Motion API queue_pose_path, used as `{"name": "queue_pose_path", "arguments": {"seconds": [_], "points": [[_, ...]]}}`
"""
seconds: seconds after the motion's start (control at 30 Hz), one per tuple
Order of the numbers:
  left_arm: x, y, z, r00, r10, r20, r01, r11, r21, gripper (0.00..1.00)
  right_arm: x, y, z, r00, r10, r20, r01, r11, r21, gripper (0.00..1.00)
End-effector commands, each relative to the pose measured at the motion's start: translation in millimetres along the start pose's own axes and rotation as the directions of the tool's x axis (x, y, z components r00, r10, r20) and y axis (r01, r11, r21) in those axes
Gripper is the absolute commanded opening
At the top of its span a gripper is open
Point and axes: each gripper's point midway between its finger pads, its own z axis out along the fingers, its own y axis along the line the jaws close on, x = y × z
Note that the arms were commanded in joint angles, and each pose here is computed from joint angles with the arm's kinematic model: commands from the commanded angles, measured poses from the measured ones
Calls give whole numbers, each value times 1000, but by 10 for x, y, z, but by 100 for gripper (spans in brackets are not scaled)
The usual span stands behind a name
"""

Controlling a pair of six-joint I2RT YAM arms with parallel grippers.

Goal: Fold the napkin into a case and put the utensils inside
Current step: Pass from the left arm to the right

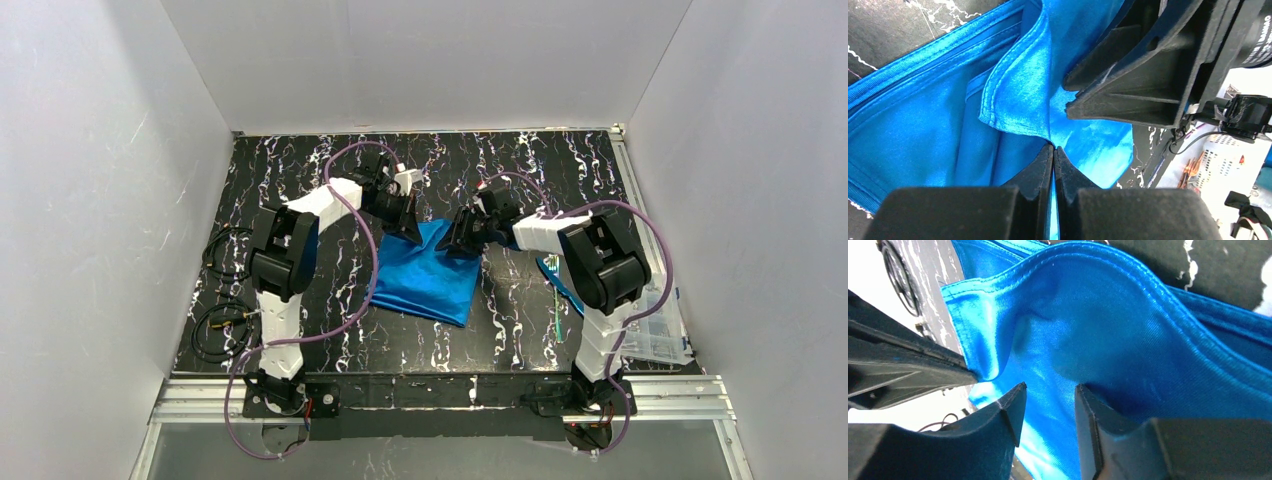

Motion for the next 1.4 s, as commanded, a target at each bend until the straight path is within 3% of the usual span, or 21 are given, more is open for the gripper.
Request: {"name": "queue_pose_path", "arguments": {"seconds": [0.0, 0.2, 0.6, 0.87, 1.37], "points": [[5, -163, -84, 996, 89, 27, -89, 996, 17, 0, -49, 65, -139, 997, 75, 15, -74, 996, -54, 52], [83, -306, -65, 955, 296, 19, -295, 954, -47, 0, -188, 102, -370, 984, 171, 45, -164, 979, -123, 63], [321, -348, 27, 874, 479, -75, -485, 865, -125, 0, -241, 191, -359, 974, 224, 34, -215, 962, -169, 65], [384, -321, 57, 829, 547, -118, -560, 813, -158, 0, -156, 198, -473, 971, 238, 25, -231, 960, -158, 66], [348, -387, 28, 811, 577, -98, -584, 793, -172, 0, 87, 14, -516, 942, 336, -17, -336, 942, -15, 62]]}}
